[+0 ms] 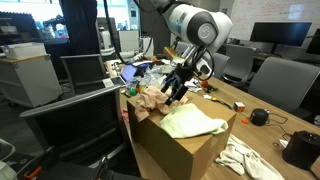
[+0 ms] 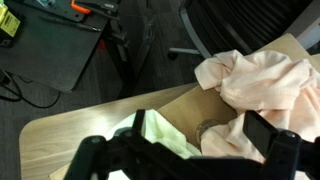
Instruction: Take the clothes on the box and put them on the back rest of the chair
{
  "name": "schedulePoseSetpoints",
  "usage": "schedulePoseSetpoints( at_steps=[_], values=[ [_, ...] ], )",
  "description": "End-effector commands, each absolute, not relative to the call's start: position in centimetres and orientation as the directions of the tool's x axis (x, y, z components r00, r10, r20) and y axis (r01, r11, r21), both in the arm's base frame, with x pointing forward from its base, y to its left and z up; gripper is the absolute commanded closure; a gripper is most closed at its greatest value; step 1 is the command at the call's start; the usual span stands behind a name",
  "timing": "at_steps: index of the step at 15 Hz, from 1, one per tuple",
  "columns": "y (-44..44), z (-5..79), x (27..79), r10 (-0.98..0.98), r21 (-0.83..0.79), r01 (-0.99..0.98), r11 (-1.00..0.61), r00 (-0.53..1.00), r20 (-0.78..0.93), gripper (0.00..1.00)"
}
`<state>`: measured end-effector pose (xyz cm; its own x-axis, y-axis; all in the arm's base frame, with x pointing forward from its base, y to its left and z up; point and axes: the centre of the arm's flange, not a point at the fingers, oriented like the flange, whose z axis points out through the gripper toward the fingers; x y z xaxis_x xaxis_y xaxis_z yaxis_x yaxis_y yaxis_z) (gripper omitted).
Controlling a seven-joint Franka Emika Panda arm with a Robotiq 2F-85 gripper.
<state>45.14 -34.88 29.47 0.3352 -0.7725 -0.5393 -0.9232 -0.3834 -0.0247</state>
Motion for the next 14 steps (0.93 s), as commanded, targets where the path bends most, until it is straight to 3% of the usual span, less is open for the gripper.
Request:
schedulePoseSetpoints(
  at_steps=[1, 8, 14],
  values=[
    [-35.9, 26.5, 46.8, -0.797, 0.067, -0.939, -0.336, 0.246, -0.551, 0.0],
    [-36.0, 17.9, 45.3, -0.769, 0.177, -0.938, -0.298, 0.125, -0.627, 0.0],
    [-36.7, 17.0, 44.1, -0.753, 0.175, -0.946, -0.272, 0.096, -0.651, 0.0]
  ],
)
